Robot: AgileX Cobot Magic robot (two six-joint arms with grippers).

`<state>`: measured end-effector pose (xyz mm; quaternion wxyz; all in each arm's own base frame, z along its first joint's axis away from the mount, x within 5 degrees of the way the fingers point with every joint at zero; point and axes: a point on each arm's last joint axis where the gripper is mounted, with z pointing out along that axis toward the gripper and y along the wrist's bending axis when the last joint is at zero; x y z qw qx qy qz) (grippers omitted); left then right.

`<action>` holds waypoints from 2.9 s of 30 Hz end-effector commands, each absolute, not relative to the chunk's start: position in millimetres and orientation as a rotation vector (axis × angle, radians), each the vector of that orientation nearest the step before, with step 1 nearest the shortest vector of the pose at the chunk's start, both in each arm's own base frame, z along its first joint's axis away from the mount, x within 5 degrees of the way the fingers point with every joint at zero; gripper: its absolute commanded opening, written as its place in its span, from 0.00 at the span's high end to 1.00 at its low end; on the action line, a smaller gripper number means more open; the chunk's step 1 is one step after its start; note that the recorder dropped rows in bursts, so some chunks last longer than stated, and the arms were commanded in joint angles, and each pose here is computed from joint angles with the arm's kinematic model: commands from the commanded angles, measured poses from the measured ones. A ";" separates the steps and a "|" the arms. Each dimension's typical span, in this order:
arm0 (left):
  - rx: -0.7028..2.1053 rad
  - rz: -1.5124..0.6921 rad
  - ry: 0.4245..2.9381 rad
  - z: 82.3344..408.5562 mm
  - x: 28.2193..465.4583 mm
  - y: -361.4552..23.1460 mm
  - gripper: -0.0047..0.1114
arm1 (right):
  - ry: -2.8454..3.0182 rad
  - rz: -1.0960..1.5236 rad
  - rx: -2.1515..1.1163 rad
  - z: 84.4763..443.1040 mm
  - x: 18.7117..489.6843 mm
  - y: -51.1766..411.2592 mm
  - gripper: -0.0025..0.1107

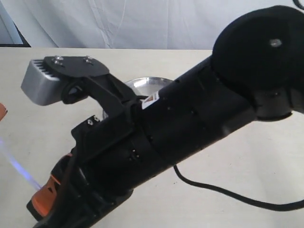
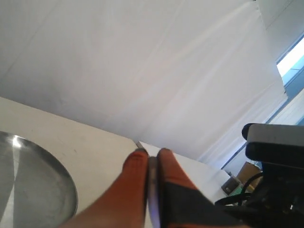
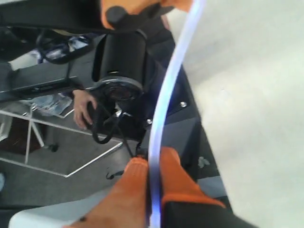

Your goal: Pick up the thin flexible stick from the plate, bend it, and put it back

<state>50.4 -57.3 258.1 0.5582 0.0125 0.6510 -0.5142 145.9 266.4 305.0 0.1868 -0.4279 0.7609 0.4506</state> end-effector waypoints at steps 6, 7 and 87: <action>0.302 -1.201 1.560 288.6 69.0 -78.4 0.96 | 2.089 1.149 -0.933 333.0 155.9 251.5 0.98; 0.311 -1.210 1.572 289.6 72.3 -80.4 0.96 | 2.090 1.150 -0.923 333.6 156.1 251.3 0.98; 0.467 -1.294 1.415 304.1 107.7 -101.9 0.96 | 2.203 1.059 -0.924 307.8 168.2 260.0 0.89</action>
